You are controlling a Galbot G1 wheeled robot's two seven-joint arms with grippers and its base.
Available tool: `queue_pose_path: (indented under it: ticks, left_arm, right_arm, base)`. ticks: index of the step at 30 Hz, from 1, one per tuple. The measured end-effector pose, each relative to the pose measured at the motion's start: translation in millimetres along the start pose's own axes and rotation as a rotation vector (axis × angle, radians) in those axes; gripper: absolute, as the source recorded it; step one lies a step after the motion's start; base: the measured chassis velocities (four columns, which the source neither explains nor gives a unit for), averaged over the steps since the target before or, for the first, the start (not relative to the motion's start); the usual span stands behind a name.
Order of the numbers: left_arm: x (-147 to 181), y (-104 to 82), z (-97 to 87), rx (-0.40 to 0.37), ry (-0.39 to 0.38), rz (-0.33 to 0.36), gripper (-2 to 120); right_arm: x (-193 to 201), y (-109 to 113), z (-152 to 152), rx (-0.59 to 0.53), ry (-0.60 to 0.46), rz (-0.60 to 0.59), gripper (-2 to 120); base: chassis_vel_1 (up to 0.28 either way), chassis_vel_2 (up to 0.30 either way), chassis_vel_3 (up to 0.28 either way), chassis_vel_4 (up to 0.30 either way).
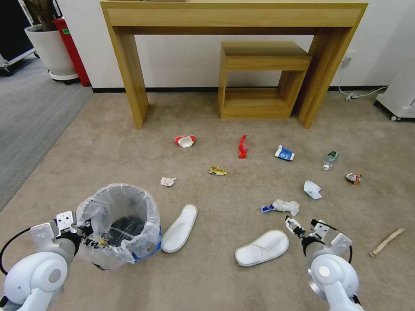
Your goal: Pick up the trash bin and place the garbage on the floor into it.
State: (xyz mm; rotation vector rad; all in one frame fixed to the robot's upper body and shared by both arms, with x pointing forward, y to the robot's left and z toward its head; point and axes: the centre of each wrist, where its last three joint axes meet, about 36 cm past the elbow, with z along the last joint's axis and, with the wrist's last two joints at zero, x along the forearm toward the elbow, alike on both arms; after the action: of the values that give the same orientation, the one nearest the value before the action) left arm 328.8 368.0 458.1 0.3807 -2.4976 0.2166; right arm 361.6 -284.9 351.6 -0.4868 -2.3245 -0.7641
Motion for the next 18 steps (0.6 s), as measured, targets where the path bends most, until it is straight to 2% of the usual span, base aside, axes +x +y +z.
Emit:
queue_pose_path:
  ticks: [8,18]
  left_arm:
    - [-1.9,-2.3,5.4,0.008,0.005,-0.007,1]
    - [-3.1,-0.8,7.4,0.011,0.007,-0.016,1]
  right_arm:
    - [-55.1,9.7,35.5,-0.004,0.105,0.065,100]
    - [-89.2,16.9,65.4,0.005,0.14,0.111,100]
  base:
    - [0.0,0.0,0.0,0.0]
    - [0.0,0.0,0.0,0.0]
